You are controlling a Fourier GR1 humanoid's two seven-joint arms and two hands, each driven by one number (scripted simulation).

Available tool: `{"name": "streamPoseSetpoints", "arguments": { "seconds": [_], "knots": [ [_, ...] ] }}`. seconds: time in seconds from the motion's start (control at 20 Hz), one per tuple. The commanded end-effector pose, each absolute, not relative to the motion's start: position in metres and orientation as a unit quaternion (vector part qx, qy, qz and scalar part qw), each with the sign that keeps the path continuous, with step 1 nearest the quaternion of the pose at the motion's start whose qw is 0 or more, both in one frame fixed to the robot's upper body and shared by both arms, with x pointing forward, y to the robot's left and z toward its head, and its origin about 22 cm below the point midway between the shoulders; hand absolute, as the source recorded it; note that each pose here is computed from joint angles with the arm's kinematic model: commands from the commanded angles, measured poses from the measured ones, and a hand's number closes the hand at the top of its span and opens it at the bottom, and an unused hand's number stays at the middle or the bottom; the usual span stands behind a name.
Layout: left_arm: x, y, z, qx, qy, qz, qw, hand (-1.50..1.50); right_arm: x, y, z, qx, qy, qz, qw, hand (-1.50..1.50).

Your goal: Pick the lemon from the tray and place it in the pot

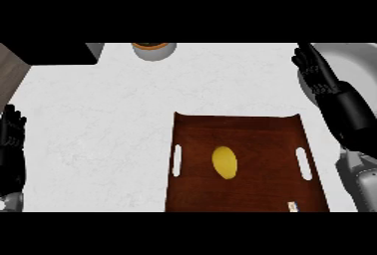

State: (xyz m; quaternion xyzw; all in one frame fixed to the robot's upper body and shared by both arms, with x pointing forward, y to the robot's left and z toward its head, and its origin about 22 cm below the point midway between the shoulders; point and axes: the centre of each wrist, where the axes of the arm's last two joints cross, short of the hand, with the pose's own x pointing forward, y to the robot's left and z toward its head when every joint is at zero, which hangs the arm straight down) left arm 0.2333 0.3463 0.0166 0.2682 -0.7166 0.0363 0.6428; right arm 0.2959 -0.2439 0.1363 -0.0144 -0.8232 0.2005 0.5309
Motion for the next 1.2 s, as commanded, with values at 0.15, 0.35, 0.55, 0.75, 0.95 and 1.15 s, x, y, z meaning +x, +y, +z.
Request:
{"name": "streamPoseSetpoints", "arguments": {
  "seconds": [0.15,0.35,0.55,0.75,0.95,1.15],
  "knots": [
    [0.273,0.297,0.067,0.165,-0.750,0.022,0.640,0.00,0.336,-0.250,0.089,0.065,-0.818,0.198,0.536,1.50],
    [0.279,0.271,0.060,0.084,-0.738,0.020,0.669,0.00,0.337,-0.264,0.093,-0.103,-0.781,0.388,0.479,1.50],
    [0.280,0.273,0.071,0.077,-0.726,0.025,0.683,0.00,0.330,-0.278,-0.004,0.000,-0.837,0.235,0.494,-1.50],
    [0.284,0.260,0.080,0.085,-0.724,0.027,0.684,0.00,0.352,-0.287,0.010,0.056,-0.860,0.258,0.437,-1.50],
    [0.278,0.280,0.068,0.087,-0.724,0.027,0.684,0.00,0.361,-0.294,0.054,0.065,-0.822,0.342,0.451,-1.50],
    [0.291,0.284,0.096,0.094,-0.723,0.040,0.683,0.00,0.356,-0.274,0.067,0.069,-0.741,0.471,0.473,-1.50]
  ]
}}
